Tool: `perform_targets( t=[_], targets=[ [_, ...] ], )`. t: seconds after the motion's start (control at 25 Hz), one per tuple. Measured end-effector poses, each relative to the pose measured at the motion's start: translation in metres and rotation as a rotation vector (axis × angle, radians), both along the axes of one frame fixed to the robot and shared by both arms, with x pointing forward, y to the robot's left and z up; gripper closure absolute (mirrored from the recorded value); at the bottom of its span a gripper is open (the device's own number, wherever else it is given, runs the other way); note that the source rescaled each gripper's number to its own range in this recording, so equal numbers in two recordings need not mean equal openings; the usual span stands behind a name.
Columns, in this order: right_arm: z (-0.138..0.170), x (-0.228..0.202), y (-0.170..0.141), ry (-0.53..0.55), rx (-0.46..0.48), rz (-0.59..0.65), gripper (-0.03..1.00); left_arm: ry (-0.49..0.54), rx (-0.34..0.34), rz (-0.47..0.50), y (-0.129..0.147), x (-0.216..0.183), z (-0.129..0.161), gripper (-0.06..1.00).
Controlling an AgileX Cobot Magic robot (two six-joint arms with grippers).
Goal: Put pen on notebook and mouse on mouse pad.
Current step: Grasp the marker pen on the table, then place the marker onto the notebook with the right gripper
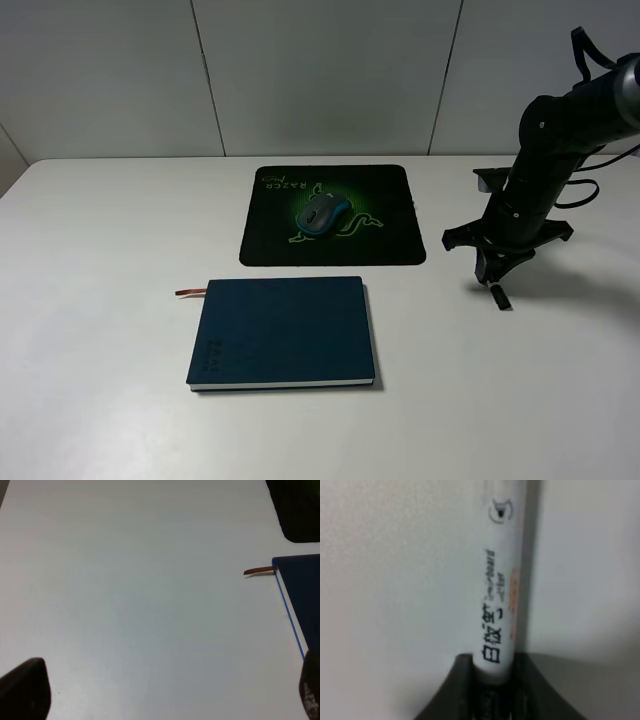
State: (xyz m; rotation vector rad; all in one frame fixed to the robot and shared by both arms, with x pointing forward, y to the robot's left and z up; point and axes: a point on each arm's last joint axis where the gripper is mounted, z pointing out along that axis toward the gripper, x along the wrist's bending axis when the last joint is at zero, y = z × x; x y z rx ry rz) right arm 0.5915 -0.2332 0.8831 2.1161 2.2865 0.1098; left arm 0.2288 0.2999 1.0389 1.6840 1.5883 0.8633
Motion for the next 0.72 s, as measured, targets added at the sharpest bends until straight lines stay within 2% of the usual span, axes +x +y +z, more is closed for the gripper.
perform_targets(
  t=[0.48,0.72],
  targets=[
    [0.006,0.001,0.000,0.011,0.000,0.000,0.97,0.000,0.000,0.000,0.000,0.000,0.000,-0.05],
    [0.049,0.003,0.001,-0.016,0.008,0.003,0.97,0.000,0.000,0.000,0.000,0.000,0.000,-0.05]
  ],
)
